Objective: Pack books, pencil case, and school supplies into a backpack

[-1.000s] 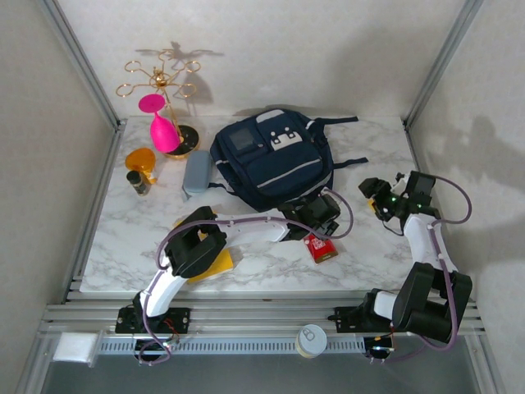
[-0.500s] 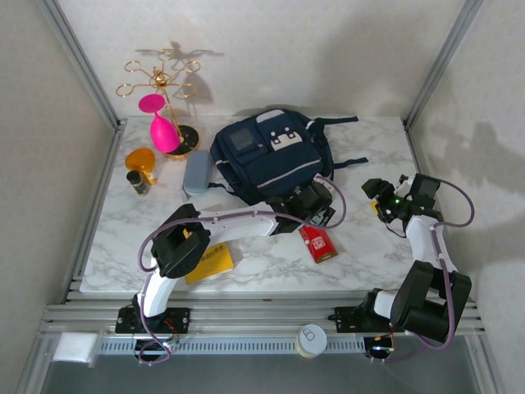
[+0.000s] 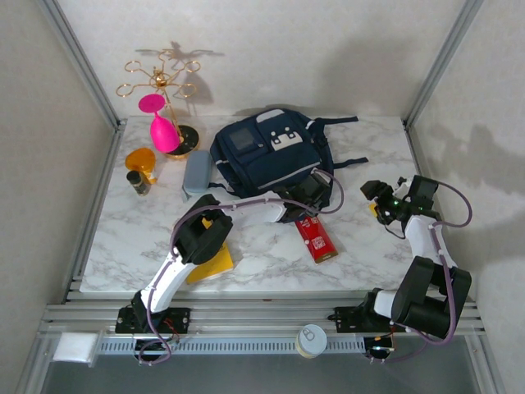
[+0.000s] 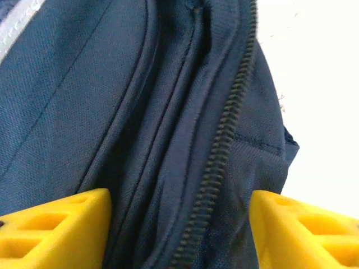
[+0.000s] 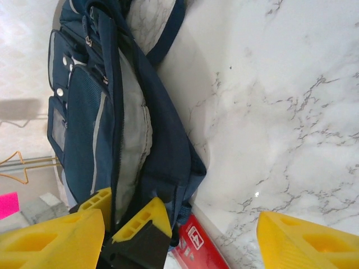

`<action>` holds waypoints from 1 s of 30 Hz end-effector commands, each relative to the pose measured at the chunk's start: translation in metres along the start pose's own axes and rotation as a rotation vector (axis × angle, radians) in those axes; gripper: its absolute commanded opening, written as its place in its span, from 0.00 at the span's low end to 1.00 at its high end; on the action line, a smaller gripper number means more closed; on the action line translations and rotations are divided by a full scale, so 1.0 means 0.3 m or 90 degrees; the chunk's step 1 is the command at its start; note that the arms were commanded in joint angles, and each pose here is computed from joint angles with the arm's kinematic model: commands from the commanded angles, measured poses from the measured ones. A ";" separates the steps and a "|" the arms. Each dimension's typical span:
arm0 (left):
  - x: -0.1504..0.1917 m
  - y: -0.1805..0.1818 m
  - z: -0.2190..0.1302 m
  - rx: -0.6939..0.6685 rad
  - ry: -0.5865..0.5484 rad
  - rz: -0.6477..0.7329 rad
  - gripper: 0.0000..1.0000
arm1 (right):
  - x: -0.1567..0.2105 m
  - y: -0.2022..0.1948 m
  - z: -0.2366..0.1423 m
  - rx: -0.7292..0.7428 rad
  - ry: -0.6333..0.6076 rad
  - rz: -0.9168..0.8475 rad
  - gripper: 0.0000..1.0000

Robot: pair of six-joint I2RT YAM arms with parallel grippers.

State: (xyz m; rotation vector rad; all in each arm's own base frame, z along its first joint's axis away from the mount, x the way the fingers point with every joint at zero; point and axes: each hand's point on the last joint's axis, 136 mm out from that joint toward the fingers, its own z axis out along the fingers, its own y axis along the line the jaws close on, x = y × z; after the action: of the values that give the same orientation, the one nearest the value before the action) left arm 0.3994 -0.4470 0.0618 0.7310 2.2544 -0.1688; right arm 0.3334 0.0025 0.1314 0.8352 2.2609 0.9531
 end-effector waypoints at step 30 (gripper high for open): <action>-0.612 0.537 -0.541 -0.019 -0.257 -0.234 0.00 | 0.129 0.207 0.519 -0.056 0.185 -0.162 0.53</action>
State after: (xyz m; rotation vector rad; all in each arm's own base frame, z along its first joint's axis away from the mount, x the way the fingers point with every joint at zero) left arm 0.4809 -0.3475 0.2713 0.3439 2.0908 -0.3433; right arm 0.4126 0.1158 0.0752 0.4528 2.5012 1.0772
